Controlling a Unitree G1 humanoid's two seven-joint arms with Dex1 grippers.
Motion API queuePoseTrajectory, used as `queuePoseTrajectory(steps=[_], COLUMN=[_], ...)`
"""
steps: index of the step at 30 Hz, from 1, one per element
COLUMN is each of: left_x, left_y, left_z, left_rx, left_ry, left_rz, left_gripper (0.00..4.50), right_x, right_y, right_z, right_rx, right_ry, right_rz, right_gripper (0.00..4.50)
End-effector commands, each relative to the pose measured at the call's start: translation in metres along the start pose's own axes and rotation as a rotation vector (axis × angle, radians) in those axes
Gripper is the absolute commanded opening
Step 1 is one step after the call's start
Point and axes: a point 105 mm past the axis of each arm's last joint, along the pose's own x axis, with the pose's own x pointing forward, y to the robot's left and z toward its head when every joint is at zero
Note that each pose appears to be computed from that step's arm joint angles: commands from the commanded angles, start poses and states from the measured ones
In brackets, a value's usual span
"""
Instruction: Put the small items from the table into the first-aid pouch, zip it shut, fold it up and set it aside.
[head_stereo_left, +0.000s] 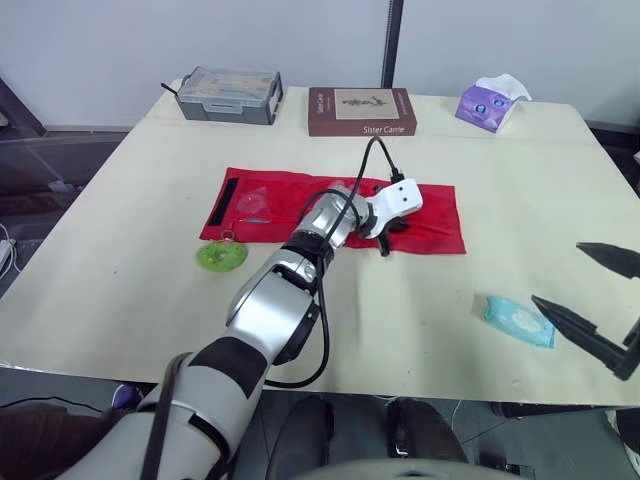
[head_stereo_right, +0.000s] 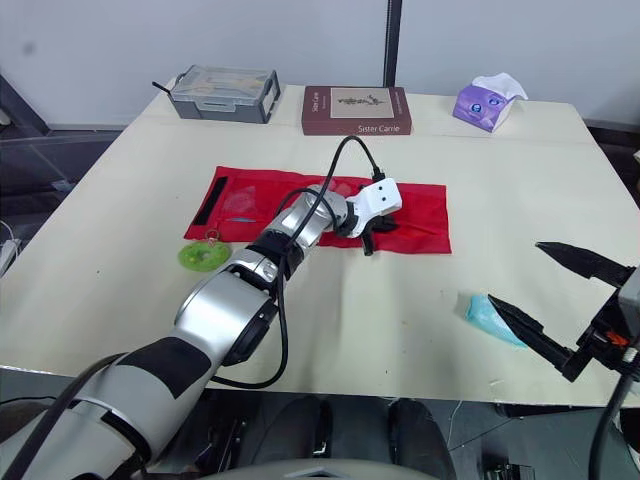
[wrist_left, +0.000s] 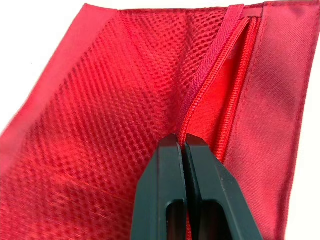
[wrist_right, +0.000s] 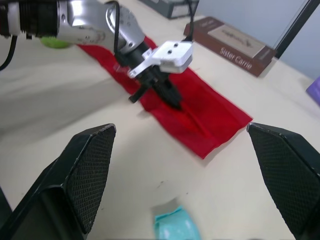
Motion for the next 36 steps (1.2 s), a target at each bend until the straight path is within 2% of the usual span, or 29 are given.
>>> queuePoseTrajectory(steps=[1, 7, 14, 16, 20, 27, 31, 32, 33, 36], left_x=[-0.015, -0.039, -0.057, -0.055, -0.045, -0.034, -0.030, -0.028, -0.027, -0.022], left_y=[0.003, -0.017, -0.039, -0.044, -0.051, -0.051, -0.050, -0.049, -0.048, -0.046], left_z=[0.028, 0.037, 0.033, 0.029, 0.029, 0.036, 0.040, 0.042, 0.043, 0.048], left_rx=[-0.101, -0.262, -0.385, -0.387, -0.358, -0.264, -0.242, -0.240, -0.240, -0.242], left_ry=[-0.080, -0.095, -0.089, -0.081, -0.095, -0.160, -0.189, -0.196, -0.202, -0.217], left_rz=[-0.075, -0.224, -0.227, -0.214, -0.174, -0.138, -0.146, -0.145, -0.145, -0.148], left_gripper=[0.06, 0.06, 0.06, 0.06, 0.06, 0.06, 0.06, 0.00, 0.00, 0.00], right_x=[-0.007, -0.003, 0.001, 0.002, 0.002, 0.021, 0.028, 0.028, 0.029, 0.028], right_y=[-0.001, 0.008, 0.010, 0.008, -0.009, -0.035, -0.035, -0.034, -0.032, -0.031], right_z=[0.008, -0.026, -0.064, -0.074, -0.112, -0.133, -0.145, -0.146, -0.147, -0.144], right_rx=[-0.008, -0.036, -0.029, 0.004, -0.042, 0.003, 0.047, 0.067, 0.084, 0.095], right_ry=[-0.008, 0.224, 0.409, 0.452, 0.667, 0.739, 0.771, 0.775, 0.774, 0.767], right_rz=[0.008, 0.007, 0.039, 0.054, 0.088, 0.055, 0.089, 0.101, 0.111, 0.110], right_gripper=[4.50, 4.50, 4.50, 4.50, 4.50, 4.50, 4.50, 3.97, 3.68, 2.35])
